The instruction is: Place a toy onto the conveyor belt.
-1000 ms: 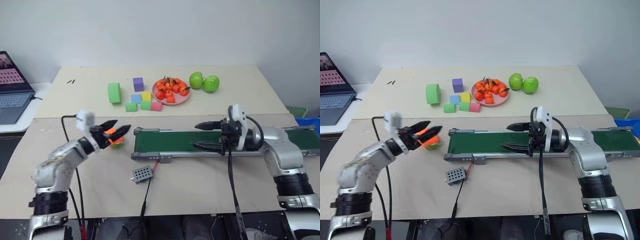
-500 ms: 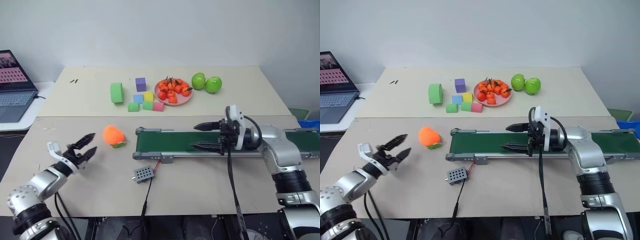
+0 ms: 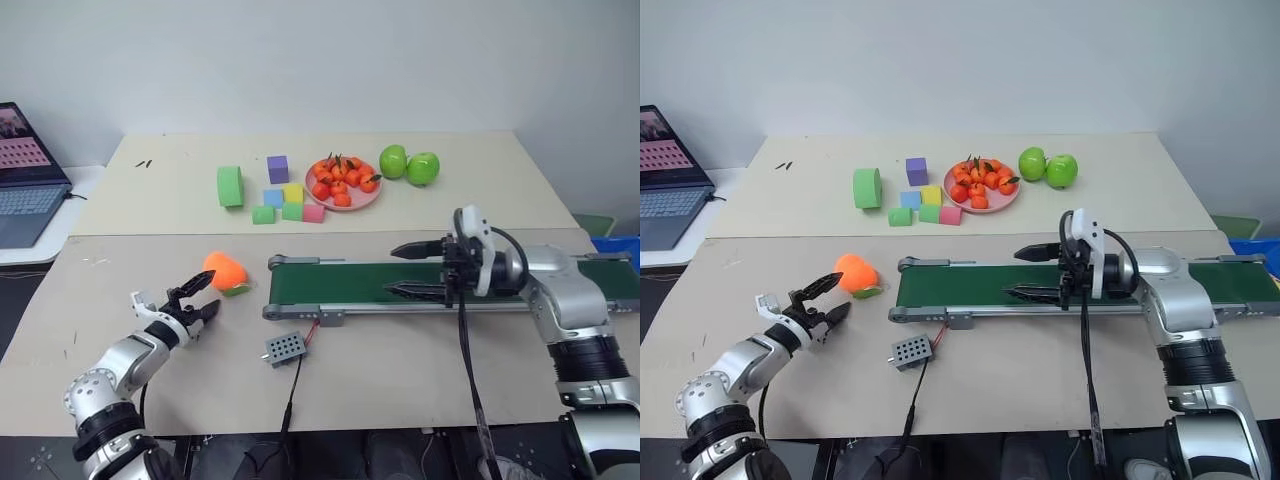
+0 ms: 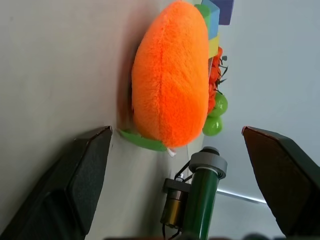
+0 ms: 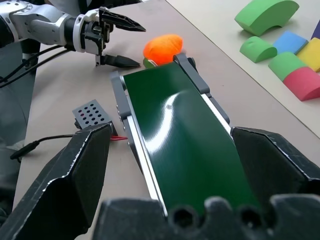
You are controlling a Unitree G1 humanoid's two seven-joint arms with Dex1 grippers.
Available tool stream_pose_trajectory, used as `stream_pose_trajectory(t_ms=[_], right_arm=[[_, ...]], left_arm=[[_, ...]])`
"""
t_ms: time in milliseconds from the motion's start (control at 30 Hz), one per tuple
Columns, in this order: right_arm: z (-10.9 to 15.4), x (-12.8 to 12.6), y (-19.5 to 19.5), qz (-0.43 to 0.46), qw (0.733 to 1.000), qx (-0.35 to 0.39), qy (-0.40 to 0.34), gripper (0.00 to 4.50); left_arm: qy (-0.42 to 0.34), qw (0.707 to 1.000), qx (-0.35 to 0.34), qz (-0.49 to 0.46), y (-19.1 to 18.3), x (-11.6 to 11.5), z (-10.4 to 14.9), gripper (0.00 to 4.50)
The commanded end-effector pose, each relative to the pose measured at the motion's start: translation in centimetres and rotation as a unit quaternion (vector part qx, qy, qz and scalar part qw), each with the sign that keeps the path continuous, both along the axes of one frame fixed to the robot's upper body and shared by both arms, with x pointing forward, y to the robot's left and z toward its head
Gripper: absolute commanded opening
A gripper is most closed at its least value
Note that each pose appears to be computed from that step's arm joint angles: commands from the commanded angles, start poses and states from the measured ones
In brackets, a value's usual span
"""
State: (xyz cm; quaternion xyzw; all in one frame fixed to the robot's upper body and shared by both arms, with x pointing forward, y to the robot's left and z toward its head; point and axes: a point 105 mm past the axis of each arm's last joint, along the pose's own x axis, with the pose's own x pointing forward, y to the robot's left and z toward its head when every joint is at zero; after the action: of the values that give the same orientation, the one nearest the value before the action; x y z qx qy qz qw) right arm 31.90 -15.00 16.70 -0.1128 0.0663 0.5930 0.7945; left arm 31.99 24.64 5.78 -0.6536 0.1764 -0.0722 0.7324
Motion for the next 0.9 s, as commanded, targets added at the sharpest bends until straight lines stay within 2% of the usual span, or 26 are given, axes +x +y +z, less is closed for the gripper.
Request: stream_pose_trajectory(t_ms=[33, 233, 600, 733, 767, 900], right_arm=[[1.6, -0.1, -0.2, 0.005, 1.0, 0.0, -0.023, 4.5], [1.6, -0.2, -0.3, 0.008, 1.0, -0.004, -0.022, 4.5], [1.3, -0.3, -0.6, 0.007, 1.0, -0.011, -0.021, 4.5], [1.4, -0.2, -0.6, 0.007, 1.0, -0.013, -0.022, 4.5], [1.4, -0.2, -0.6, 0.007, 1.0, -0.014, -0.022, 4.5], [1.4, -0.2, -0.8, 0.007, 1.0, -0.017, -0.024, 4.5]], left_arm=[[-0.013, 1.0, -0.014, 0.008, -0.2, 0.9, 0.5, 4.45], [-0.006, 1.0, -0.013, -0.001, -1.5, 1.9, -0.4, 4.45], [-0.01, 1.0, 0.01, -0.016, -2.8, 3.0, -0.4, 4.45], [-0.01, 1.0, 0.013, -0.017, -3.6, 3.6, -0.2, 3.44], [-0.01, 1.0, 0.013, -0.016, -3.6, 3.6, -0.3, 2.92], [-0.009, 1.0, 0.017, -0.005, -3.3, 3.6, -0.4, 1.53]])
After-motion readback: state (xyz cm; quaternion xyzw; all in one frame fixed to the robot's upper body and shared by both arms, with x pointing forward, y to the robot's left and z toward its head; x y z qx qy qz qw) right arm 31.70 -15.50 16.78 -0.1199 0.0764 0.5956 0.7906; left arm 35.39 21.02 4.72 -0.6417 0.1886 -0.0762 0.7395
